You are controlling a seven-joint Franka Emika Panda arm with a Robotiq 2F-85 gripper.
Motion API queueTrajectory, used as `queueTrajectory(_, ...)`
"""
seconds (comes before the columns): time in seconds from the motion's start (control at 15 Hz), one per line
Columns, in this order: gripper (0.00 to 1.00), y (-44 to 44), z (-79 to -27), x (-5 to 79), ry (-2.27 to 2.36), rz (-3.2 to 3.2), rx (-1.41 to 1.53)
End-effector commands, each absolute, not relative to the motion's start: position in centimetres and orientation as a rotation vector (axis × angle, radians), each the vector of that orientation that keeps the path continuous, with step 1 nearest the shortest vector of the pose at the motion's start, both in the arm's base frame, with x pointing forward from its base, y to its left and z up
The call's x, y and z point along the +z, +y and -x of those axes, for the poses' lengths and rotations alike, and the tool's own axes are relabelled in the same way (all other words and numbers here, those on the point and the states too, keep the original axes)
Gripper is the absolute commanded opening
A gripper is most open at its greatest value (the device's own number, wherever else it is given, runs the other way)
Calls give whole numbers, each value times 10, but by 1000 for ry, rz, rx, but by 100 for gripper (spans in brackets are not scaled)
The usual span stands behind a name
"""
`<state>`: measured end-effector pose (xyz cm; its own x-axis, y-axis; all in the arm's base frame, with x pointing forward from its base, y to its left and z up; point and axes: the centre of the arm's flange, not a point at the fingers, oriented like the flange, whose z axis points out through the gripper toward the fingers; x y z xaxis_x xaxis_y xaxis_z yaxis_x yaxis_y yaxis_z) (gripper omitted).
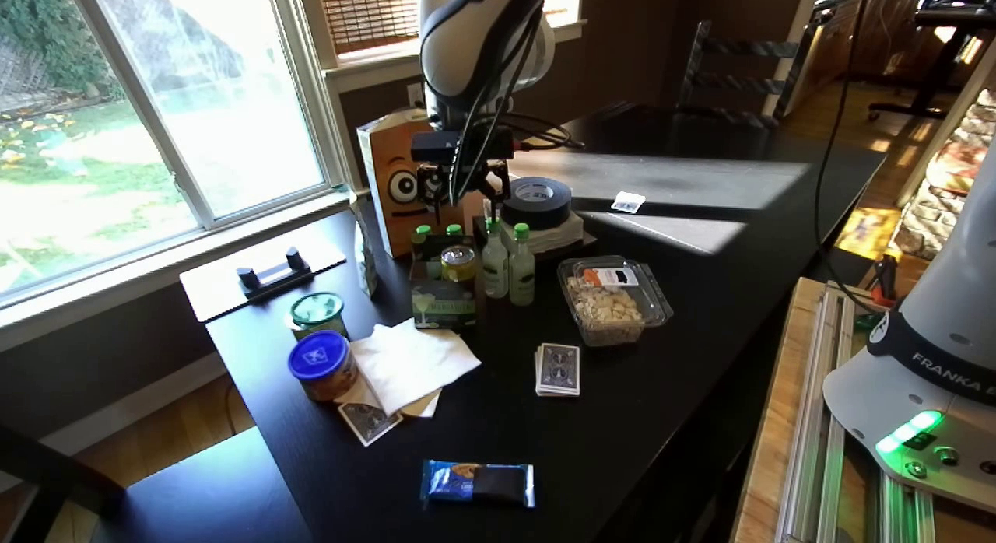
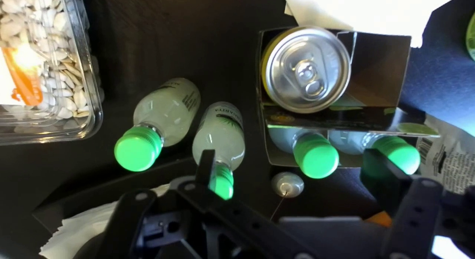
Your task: Remove the two bottles from the caddy
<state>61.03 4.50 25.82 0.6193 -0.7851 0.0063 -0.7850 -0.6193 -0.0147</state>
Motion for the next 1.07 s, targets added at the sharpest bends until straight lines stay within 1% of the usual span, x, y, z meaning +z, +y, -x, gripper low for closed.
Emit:
queueTrajectory(0.0,97,46,-627,247,1340,2842,-77)
queueTrajectory(0.07,95,47,-629,245,1338,2838,-89)
queueTrajectory(0.13,91,48,-631,243,1335,2833,-99)
queueTrajectory(0.2,89,49,-633,242,1331,2830,-103)
queueTrajectory(0.27,80,49,-634,241,1333,2826,-103)
queueTrajectory(0.33,82,50,-634,239,1337,2819,-100)
queueTrajectory(0.4,75,50,-633,237,1339,2814,-98)
queueTrajectory(0.47,75,50,-633,235,1343,2811,-95)
queueTrajectory(0.6,62,51,-632,233,1343,2809,-96)
queueTrajectory(0.67,58,51,-632,231,1341,2810,-92)
queueTrajectory(0.87,57,56,-631,225,1337,2806,-89)
queueTrajectory(1.0,53,60,-630,224,1333,2805,-99)
